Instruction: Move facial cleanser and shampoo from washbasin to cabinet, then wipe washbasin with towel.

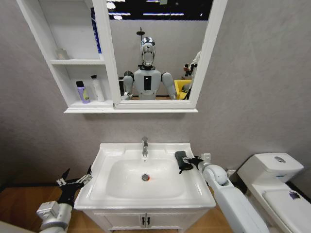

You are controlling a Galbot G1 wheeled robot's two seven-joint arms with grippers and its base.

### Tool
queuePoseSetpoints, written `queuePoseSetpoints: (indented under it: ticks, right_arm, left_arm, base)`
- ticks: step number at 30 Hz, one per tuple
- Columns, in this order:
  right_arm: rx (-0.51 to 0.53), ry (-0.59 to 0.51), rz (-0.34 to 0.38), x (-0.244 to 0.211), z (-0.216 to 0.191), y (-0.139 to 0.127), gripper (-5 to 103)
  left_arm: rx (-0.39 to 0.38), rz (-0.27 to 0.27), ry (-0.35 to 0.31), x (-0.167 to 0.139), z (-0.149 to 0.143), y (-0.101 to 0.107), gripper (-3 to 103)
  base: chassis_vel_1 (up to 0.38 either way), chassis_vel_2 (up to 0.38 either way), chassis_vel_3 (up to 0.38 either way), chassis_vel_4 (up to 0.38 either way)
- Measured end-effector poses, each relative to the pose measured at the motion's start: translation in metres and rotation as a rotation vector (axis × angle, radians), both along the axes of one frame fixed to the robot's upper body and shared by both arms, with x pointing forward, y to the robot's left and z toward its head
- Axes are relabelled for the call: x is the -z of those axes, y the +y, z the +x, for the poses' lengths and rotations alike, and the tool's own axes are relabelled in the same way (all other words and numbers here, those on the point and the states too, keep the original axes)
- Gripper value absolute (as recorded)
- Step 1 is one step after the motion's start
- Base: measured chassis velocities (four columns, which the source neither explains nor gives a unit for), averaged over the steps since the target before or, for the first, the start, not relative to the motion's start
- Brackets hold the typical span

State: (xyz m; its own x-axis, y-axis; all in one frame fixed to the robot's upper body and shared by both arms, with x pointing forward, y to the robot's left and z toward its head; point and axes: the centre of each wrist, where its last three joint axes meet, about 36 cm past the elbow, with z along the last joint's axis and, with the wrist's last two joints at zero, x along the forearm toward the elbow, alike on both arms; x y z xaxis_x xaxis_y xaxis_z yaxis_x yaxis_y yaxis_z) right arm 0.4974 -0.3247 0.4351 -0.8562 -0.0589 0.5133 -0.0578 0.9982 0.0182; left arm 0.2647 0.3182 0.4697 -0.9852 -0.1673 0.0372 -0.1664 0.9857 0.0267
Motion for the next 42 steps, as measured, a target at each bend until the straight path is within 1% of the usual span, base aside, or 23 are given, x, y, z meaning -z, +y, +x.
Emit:
queuePoseSetpoints:
  ticks: [1,3,14,20,21,22,23,24,26,28,30,31,35,36,38,40,42]
  right_arm:
    - [-0.007,0.001,0.0,0.001,0.001,0.001,85]
    - [-0.009,0.002,0.001,0.002,0.003,0.002,84]
    - [-0.009,0.021,0.017,0.016,0.01,0.016,84]
    - [-0.004,0.027,0.013,0.02,0.011,0.015,84]
    - [-0.003,0.027,0.012,0.02,0.011,0.014,82]
    - [0.002,0.028,0.012,0.022,0.013,0.012,71]
    - [0.002,0.028,0.012,0.022,0.013,0.012,71]
    - [0.006,0.027,0.013,0.024,0.014,0.011,59]
    - [0.01,0.027,0.014,0.026,0.015,0.011,48]
    - [0.011,0.026,0.015,0.027,0.015,0.011,48]
    - [0.014,0.026,0.018,0.028,0.015,0.011,37]
    - [0.014,0.026,0.018,0.028,0.015,0.011,37]
    - [0.02,0.027,0.021,0.031,0.012,0.01,15]
    - [0.02,0.027,0.021,0.031,0.012,0.01,15]
    - [0.025,0.022,0.031,0.029,0.009,0.011,6]
    - [0.028,0.018,0.037,0.027,0.007,0.013,4]
    - [0.028,-0.008,0.049,0.018,-0.001,0.024,4]
  left_arm:
    - [0.0,0.0,0.0,0.0,0.0,0.0,100]
    - [0.0,0.0,0.0,0.0,0.0,0.0,100]
    - [0.0,0.0,0.0,0.0,0.0,0.0,100]
    - [0.0,0.0,0.0,0.0,0.0,0.0,100]
    - [0.0,0.0,0.0,0.0,0.0,0.0,100]
    - [0.0,0.0,0.0,0.0,0.0,0.0,100]
    - [0.0,0.0,0.0,0.0,0.0,0.0,100]
    - [0.0,0.0,0.0,0.0,0.0,0.0,100]
    - [0.0,0.0,0.0,0.0,0.0,0.0,100]
    - [0.0,0.0,0.0,0.0,0.0,0.0,100]
    - [0.0,0.0,0.0,0.0,0.0,0.0,100]
    - [0.0,0.0,0.0,0.0,0.0,0.0,100]
    - [0.0,0.0,0.0,0.0,0.0,0.0,100]
    - [0.0,0.0,0.0,0.0,0.0,0.0,100]
    - [0.0,0.0,0.0,0.0,0.0,0.0,100]
    - [0.0,0.0,0.0,0.0,0.0,0.0,100]
    - [0.0,0.0,0.0,0.0,0.0,0.0,100]
  base:
    - [0.0,0.0,0.0,0.0]
    - [0.0,0.0,0.0,0.0]
    - [0.0,0.0,0.0,0.0]
    - [0.0,0.0,0.0,0.0]
    - [0.0,0.0,0.0,0.0]
    - [0.0,0.0,0.0,0.0]
    - [0.0,0.0,0.0,0.0]
    - [0.0,0.0,0.0,0.0]
    - [0.0,0.0,0.0,0.0]
    - [0.0,0.0,0.0,0.0]
    - [0.0,0.0,0.0,0.0]
    - [0.0,0.0,0.0,0.0]
    - [0.0,0.0,0.0,0.0]
    - [0.0,0.0,0.0,0.0]
    - [0.0,0.0,0.0,0.0]
    - [0.0,0.0,0.0,0.0]
    - [0.0,0.0,0.0,0.0]
